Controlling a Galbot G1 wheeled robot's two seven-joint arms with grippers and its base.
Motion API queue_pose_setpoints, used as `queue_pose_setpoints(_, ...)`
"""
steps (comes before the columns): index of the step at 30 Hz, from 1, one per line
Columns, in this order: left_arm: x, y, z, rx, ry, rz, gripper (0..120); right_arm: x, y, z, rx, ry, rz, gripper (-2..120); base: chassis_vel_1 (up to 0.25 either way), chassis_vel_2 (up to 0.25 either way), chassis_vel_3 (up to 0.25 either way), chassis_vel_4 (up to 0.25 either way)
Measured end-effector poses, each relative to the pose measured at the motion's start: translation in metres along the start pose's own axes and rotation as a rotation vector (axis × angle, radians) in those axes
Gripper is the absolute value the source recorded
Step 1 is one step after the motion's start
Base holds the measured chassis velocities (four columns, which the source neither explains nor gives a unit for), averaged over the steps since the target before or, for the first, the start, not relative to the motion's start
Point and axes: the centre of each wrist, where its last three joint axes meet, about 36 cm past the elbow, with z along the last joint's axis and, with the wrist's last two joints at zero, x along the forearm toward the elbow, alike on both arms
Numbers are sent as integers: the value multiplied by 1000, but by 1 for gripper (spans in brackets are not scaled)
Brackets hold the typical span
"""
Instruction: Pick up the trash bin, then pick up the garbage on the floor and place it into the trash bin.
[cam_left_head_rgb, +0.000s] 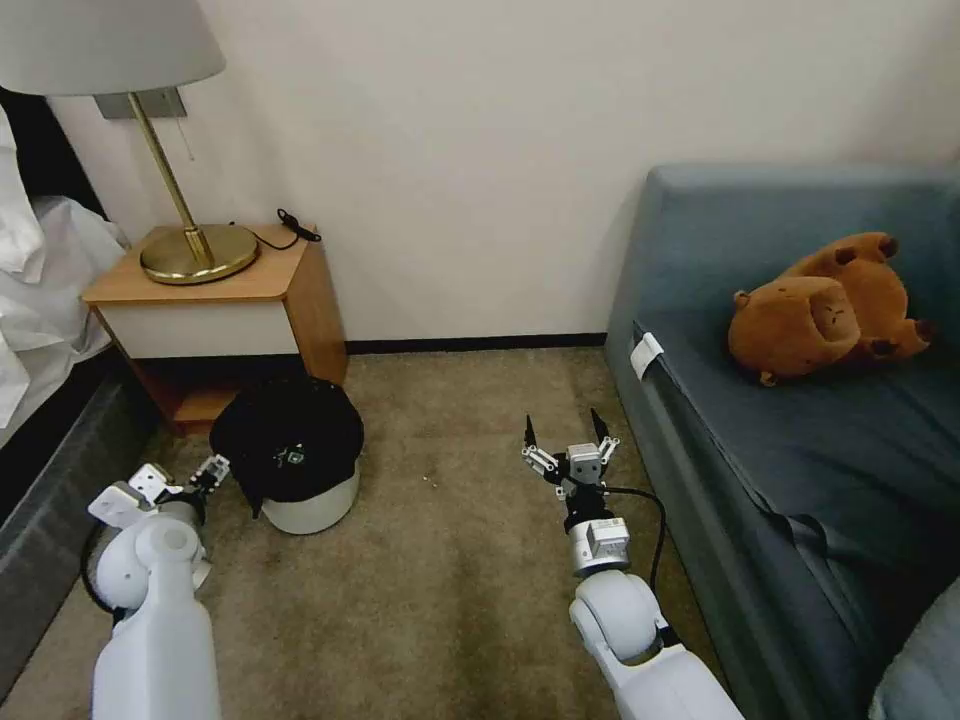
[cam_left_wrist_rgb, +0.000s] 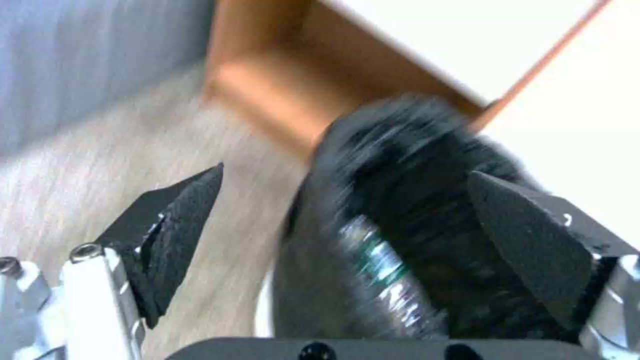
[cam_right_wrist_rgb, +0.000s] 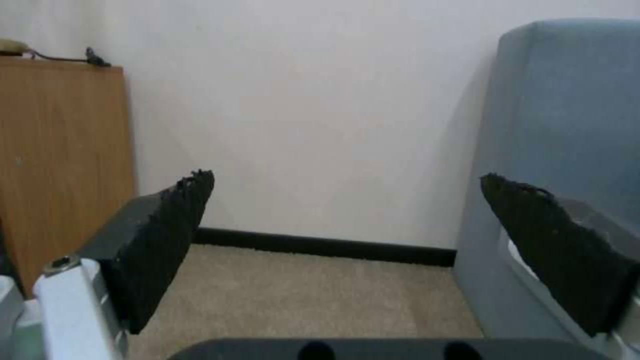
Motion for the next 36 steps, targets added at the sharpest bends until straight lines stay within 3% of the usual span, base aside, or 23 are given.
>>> queue_pose_setpoints(2,3,-1,-1,-19,-19,16,98,0,0,0,0,0,0,100,0,0,0,0)
queue_pose_setpoints(4,15,-7,-2,-110,-106,70,98,2,0,2,0,2,2,100,0,0,0,0)
queue_pose_setpoints(6,17,-8,-2,-127,-121,81,98,2,0,2,-1,2,3,100,0,0,0,0)
queue_pose_setpoints(7,25,-12,-1,-168,-176,133,98,3,-1,2,-3,0,8,100,0,0,0,0)
queue_pose_setpoints(8,25,-12,-1,-168,-176,133,98,3,-1,2,-3,0,8,100,0,0,0,0)
queue_pose_setpoints(11,25,-10,17,-263,-337,303,97,1,-5,1,-43,-5,51,100,0,0,0,0)
queue_pose_setpoints(15,26,-10,29,-312,-387,364,96,-2,-10,2,-45,-17,66,100,0,0,0,0)
queue_pose_setpoints(22,31,-11,50,-337,-413,420,96,-4,-19,4,-44,-15,99,100,0,0,0,0)
queue_pose_setpoints(27,33,-11,62,-315,-401,426,97,-5,-24,6,-41,-15,113,100,0,0,0,0)
queue_pose_setpoints(29,34,-12,75,-315,-374,430,97,-4,-24,5,-44,-17,113,100,0,0,0,0)
queue_pose_setpoints(30,34,-12,75,-315,-374,430,97,-4,-24,5,-44,-17,113,100,0,0,0,0)
queue_pose_setpoints(32,33,-17,90,-312,-344,430,97,-3,-23,4,-45,-19,108,100,0,0,0,0)
queue_pose_setpoints(35,33,-20,97,-310,-326,432,97,-3,-23,4,-44,-19,107,100,0,0,0,0)
queue_pose_setpoints(36,33,-23,104,-310,-307,436,97,-2,-22,4,-44,-18,107,100,0,0,0,0)
